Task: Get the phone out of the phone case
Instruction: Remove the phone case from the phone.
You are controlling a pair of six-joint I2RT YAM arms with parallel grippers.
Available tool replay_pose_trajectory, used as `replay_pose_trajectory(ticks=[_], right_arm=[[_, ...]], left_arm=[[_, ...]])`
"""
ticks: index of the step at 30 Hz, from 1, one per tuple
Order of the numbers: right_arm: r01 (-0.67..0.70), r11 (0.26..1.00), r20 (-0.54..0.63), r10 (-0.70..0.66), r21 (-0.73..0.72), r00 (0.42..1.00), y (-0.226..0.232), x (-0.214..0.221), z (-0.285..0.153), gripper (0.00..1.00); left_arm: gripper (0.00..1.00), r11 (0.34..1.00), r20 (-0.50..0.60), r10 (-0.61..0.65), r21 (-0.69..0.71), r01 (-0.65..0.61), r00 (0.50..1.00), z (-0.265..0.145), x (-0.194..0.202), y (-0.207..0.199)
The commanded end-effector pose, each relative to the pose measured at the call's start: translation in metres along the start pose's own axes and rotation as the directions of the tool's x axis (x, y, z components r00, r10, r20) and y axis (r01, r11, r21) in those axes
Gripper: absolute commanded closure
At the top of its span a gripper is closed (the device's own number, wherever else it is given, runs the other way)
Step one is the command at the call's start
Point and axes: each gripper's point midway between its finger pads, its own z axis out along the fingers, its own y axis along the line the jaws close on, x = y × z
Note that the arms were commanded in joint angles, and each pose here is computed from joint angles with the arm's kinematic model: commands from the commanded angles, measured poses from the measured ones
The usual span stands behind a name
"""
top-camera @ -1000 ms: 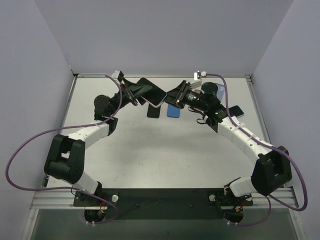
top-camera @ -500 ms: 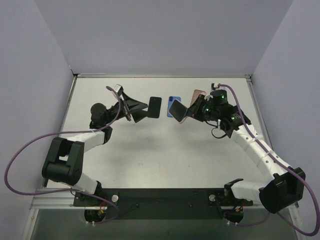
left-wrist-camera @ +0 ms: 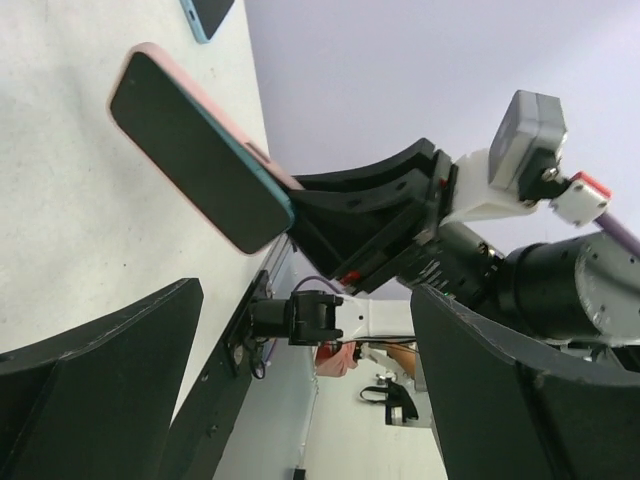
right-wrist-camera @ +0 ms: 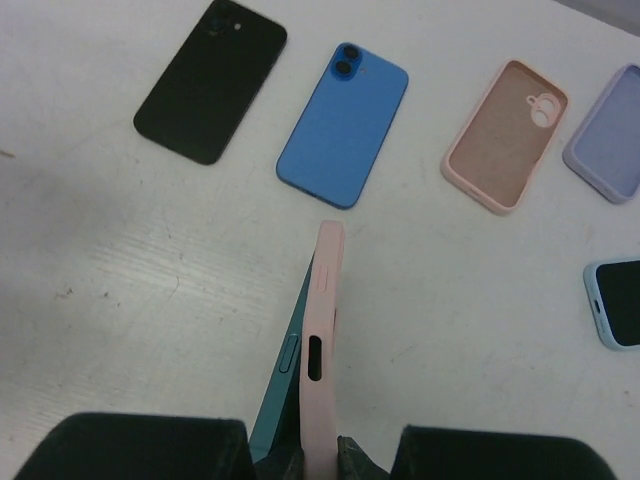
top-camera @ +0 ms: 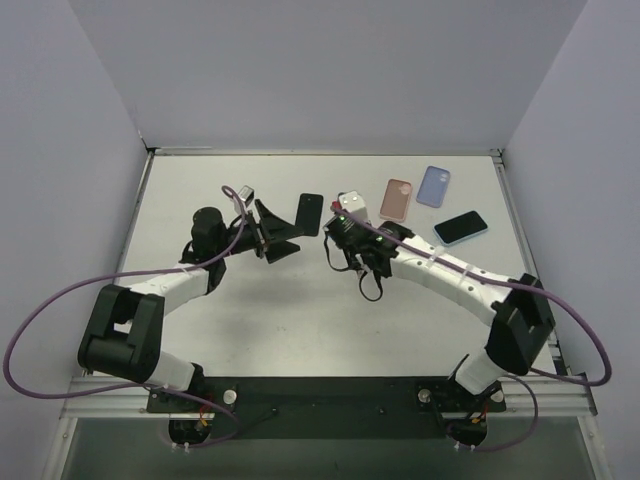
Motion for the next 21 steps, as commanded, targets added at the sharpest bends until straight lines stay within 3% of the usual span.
replay_pose_trajectory(ticks=[1, 7, 13, 21], right_arm=[[0.161, 0.975, -0.022, -0.16, 0.151, 0.987, -0.004, 0.004, 0.011, 1.0], [0.2, 0.98, -0.054, -0.198, 0.022, 0.979, 0.035, 0.026, 0.024, 1.0], [0.136, 0.979, -0.101, -0.152, -0.152, 0.983, 0.07, 0.047, 0.03, 1.0], [0.051, 0.967, -0.159, -0.093, -0.25, 0.983, 0.093, 0.07, 0.043, 1.0]], left_arm=[[0.03, 0.998, 0.003, 0.029, -0.057, -0.029, 1.0, 0.006, 0.002, 0.011], [0.03, 0.993, 0.034, -0.014, -0.114, 0.018, 0.999, 0.009, 0.008, 0.031], [0.03, 0.987, 0.001, -0.046, -0.151, 0.046, 0.999, 0.029, 0.021, 0.047], [0.04, 0.967, 0.012, -0.064, -0.246, 0.065, 0.998, 0.036, 0.03, 0.09]])
